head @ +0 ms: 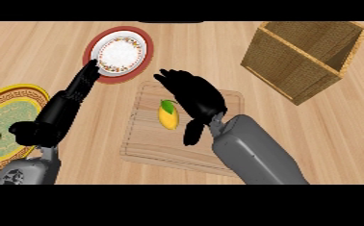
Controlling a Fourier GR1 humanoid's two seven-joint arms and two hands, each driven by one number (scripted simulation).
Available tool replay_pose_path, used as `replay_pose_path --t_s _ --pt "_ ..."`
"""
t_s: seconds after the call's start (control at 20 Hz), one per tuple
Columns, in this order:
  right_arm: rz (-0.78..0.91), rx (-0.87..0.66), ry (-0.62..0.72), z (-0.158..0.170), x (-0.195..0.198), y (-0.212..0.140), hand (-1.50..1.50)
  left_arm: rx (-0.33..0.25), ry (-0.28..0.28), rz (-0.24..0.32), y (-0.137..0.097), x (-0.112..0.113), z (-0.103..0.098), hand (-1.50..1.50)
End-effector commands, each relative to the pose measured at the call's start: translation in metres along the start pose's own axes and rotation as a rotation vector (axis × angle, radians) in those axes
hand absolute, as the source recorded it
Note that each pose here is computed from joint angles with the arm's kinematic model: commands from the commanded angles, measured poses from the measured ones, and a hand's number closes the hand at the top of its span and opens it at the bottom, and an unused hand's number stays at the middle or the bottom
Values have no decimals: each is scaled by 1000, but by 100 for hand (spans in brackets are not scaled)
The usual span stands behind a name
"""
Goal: Pick the lemon from the cutting board and place it in the basket
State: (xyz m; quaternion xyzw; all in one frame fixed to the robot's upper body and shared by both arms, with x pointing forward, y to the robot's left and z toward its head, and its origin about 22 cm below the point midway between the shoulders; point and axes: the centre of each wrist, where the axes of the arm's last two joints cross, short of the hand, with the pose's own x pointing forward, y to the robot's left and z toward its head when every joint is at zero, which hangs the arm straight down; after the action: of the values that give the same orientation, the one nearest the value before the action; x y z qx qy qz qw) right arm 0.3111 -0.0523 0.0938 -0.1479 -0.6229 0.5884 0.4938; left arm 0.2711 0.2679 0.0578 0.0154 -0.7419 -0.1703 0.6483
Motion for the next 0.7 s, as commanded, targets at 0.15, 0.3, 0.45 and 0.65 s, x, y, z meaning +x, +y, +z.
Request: replay_pose_path --t_s 0.15,0.3,0.45,0.65 --pt "15 -4 -33 -16 -8 22 -150 2 -13 -12 4 10 1 0" --pt "-15 -10 -49 -16 -5 18 -150 15 -1 -5 -13 -3 -1 0" --pt "-47 -14 -89 -17 -11 15 -150 5 -5 10 3 -1 2 0" --pt "-28 5 -73 -4 0 18 -150 4 -6 -11 -13 -2 -5 0"
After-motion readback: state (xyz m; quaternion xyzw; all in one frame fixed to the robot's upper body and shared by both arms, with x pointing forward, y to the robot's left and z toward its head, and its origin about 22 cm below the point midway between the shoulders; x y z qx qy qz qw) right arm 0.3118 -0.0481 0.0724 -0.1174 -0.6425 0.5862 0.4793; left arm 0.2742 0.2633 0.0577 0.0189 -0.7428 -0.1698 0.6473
